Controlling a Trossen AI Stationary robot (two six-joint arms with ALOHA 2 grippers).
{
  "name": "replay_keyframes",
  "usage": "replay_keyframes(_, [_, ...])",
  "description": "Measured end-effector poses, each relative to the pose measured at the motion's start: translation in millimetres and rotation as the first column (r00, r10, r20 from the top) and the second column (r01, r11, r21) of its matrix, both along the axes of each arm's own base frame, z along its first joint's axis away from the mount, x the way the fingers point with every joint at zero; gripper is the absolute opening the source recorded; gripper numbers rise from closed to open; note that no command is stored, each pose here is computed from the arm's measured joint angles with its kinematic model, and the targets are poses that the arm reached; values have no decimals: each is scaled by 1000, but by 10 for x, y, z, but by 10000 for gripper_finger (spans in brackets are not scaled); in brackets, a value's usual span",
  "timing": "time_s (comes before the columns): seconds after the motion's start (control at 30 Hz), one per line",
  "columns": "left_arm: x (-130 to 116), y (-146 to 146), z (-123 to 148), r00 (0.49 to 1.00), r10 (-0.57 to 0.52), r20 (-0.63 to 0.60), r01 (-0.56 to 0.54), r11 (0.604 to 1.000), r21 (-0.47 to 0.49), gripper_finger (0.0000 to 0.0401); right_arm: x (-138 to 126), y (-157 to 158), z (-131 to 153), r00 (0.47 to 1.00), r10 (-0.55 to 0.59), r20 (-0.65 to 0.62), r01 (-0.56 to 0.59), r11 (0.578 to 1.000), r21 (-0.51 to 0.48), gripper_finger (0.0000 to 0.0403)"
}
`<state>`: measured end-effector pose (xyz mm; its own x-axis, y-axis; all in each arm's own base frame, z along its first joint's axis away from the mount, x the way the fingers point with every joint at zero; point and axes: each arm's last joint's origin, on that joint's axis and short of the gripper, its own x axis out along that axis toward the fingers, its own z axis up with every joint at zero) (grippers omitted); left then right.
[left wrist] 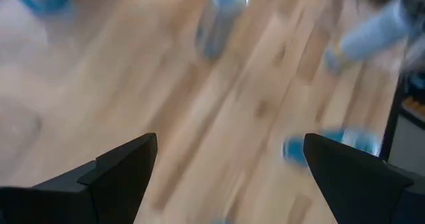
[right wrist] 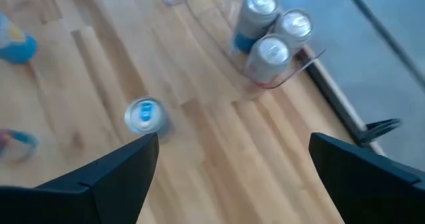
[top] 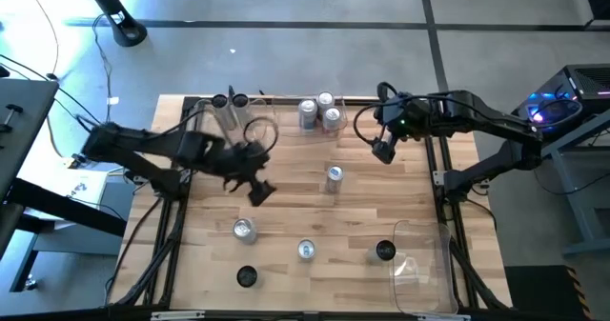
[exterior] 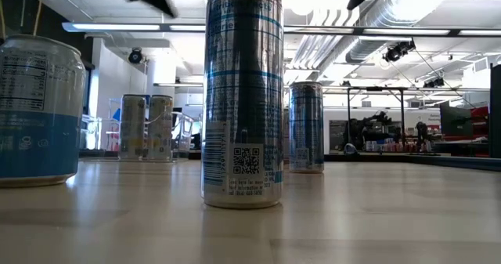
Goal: Sort soda cans
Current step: Put the blue-white soda can into the top right transparent bin
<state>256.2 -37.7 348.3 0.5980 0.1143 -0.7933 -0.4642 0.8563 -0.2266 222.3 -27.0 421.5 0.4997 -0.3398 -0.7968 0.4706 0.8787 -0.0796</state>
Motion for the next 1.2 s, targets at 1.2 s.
replay_keyframes(1.2, [-363, -606, -872, 746, -558, -364, 594, 804, -17, 374, 583, 997, -496, 994, -110, -19, 112, 989, 99, 385])
